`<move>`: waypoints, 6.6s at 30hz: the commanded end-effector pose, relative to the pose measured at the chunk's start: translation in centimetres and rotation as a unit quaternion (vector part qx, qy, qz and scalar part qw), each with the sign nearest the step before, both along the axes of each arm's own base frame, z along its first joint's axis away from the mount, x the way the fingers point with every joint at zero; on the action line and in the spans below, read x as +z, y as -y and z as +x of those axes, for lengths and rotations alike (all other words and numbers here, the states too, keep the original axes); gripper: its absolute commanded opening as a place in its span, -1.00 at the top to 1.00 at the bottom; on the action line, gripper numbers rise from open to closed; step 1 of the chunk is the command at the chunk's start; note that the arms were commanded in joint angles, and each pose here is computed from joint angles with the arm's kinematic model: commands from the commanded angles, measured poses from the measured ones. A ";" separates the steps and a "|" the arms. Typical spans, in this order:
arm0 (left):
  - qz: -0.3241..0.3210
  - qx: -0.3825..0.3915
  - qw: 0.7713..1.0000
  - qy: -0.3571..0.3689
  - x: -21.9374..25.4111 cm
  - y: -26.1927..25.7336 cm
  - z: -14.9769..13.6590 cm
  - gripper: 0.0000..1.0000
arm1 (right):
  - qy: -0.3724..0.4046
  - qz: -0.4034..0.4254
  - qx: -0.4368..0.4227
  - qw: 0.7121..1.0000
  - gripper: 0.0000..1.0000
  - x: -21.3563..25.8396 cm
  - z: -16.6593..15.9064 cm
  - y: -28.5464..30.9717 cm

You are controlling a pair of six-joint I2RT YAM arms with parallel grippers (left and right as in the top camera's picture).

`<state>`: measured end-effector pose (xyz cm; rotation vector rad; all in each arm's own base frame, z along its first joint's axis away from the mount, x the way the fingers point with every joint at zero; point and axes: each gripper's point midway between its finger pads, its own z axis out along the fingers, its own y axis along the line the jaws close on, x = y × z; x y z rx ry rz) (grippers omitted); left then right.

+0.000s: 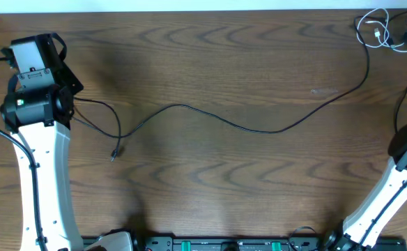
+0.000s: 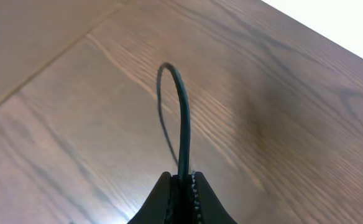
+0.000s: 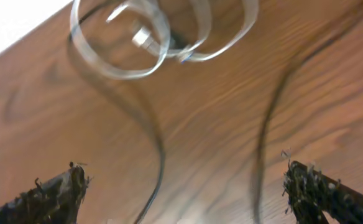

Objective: Untangle cables

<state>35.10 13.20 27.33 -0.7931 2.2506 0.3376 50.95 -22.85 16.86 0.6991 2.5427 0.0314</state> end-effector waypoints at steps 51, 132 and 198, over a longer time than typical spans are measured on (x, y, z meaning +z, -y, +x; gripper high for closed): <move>-0.221 -0.272 0.936 0.002 -1.2 13.6 1.2 0.86 | 0.042 0.160 0.209 0.964 0.98 -18.3 0.4 -16.8; -0.216 -0.599 0.771 -0.015 2.6 31.7 -1.8 -0.92 | 0.092 0.081 0.427 0.896 0.98 2.9 -7.5 -37.5; -0.214 -0.506 0.836 -0.005 2.8 23.8 -0.1 -0.92 | -0.280 -0.075 0.285 0.914 -0.34 -19.9 -24.9 -39.9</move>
